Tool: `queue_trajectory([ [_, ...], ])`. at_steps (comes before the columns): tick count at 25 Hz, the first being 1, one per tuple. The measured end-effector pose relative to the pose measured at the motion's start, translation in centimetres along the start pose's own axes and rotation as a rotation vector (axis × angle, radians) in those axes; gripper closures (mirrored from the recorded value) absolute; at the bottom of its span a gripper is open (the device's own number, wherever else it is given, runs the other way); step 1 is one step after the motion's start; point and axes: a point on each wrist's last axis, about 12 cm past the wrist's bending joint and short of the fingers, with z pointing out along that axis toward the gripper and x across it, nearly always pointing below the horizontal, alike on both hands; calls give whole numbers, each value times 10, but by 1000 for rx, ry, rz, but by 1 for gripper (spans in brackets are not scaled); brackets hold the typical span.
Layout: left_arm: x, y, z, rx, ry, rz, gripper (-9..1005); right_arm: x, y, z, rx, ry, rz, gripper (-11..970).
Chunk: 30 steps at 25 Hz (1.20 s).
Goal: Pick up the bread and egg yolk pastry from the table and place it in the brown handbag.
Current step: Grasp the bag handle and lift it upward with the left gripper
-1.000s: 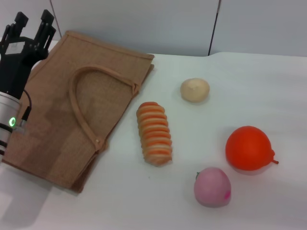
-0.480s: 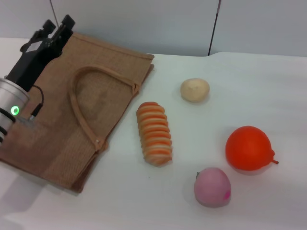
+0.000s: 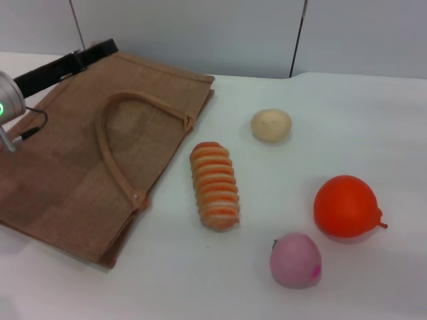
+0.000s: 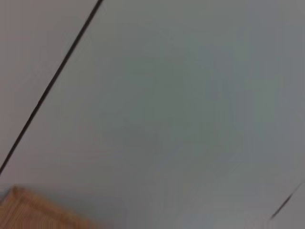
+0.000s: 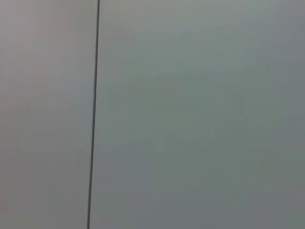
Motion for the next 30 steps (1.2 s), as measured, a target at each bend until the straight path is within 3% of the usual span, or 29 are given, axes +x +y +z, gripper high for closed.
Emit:
queue_trajectory([
  [9, -35, 7, -2, -232, 263, 13, 301, 2, -1, 2, 5, 18, -5, 109],
  [15, -50, -4, 13, -312, 388, 115, 308, 4, -3, 0, 22, 41, -7, 109],
  [19, -47, -10, 25, -338, 447, 184, 313, 4, -3, 1, 23, 39, -9, 110],
  [30, -23, -9, 47, -433, 528, 305, 325, 4, -4, 1, 26, 39, -10, 111],
])
